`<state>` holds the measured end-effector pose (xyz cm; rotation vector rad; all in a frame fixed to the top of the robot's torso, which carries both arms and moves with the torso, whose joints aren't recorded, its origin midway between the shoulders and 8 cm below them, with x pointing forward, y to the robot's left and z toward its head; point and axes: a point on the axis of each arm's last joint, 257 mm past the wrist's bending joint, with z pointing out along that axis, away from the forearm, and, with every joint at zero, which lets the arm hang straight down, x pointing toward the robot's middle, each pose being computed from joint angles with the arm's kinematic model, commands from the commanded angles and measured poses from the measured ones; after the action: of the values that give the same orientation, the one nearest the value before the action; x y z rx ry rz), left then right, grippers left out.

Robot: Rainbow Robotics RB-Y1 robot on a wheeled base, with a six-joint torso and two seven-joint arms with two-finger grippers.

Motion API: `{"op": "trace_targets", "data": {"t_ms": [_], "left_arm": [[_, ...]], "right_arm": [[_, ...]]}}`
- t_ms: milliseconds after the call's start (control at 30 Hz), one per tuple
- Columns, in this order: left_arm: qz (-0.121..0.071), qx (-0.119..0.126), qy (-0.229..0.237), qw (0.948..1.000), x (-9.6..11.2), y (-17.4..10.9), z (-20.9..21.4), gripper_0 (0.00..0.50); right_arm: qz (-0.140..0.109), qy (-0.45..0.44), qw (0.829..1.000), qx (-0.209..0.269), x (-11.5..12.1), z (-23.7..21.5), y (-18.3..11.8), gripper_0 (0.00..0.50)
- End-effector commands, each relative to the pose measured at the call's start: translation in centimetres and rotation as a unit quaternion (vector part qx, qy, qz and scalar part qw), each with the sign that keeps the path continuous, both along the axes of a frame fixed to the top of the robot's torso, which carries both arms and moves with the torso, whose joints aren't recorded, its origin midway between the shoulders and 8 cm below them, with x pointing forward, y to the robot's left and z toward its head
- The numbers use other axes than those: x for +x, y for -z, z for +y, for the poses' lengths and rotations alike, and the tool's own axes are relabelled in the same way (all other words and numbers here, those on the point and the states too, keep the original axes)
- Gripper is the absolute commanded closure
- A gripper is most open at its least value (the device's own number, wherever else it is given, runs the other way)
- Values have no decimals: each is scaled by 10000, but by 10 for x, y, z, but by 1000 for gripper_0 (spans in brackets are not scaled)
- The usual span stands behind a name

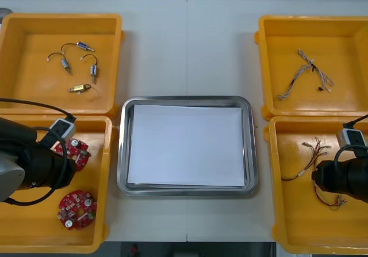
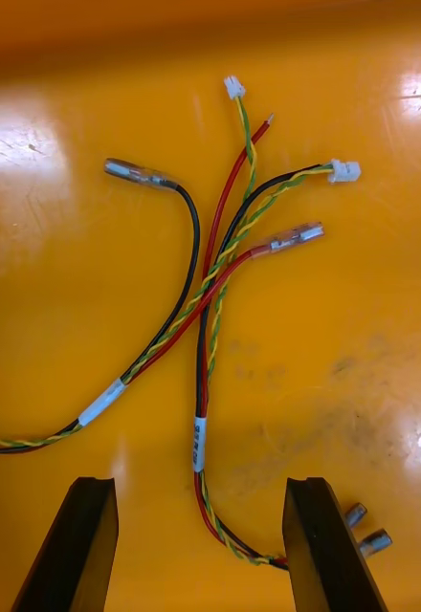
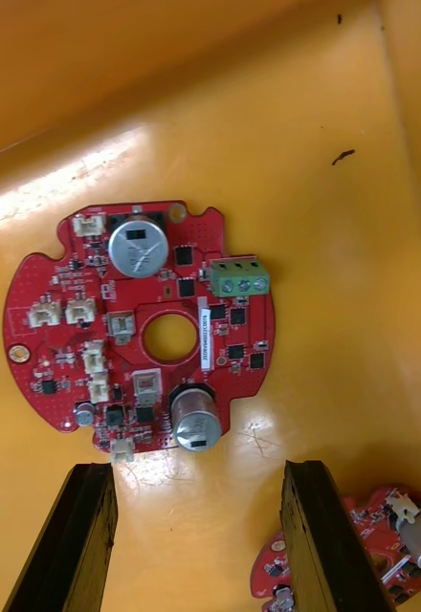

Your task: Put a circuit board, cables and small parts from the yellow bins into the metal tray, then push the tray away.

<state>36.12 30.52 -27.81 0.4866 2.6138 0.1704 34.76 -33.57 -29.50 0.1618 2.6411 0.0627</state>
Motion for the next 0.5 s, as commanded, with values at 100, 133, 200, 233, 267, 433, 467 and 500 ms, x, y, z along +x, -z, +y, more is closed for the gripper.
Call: {"op": "trace_targets", "data": {"t_ms": [100,133,200,233,267,433,467,500], "left_arm": [[-32,-335,-334,9989,-8,10,-19,0],[-40,-355,-330,9988,-7,11,-21,0],[-48,-354,-319,9989,-6,13,-22,0],[-59,-315,-319,9990,-4,15,-21,0],[-80,-314,-314,9990,-3,15,-22,0],[-86,-297,-368,9988,1,18,-20,0],[-104,-284,-373,9988,3,17,-19,0],[-102,-277,-377,9989,3,18,-18,0]], "right_arm": [[85,-330,9993,-149,-5,8,22,0],[77,-340,9993,-144,-3,9,26,0],[52,-342,9993,-132,-1,10,30,0],[49,-340,9993,-127,0,10,32,0],[48,-331,9994,-135,0,9,33,0],[111,-330,9992,-193,-5,8,39,0],[135,-325,9992,-198,-6,7,41,0],[145,-335,9991,-207,-7,8,41,0]]}}
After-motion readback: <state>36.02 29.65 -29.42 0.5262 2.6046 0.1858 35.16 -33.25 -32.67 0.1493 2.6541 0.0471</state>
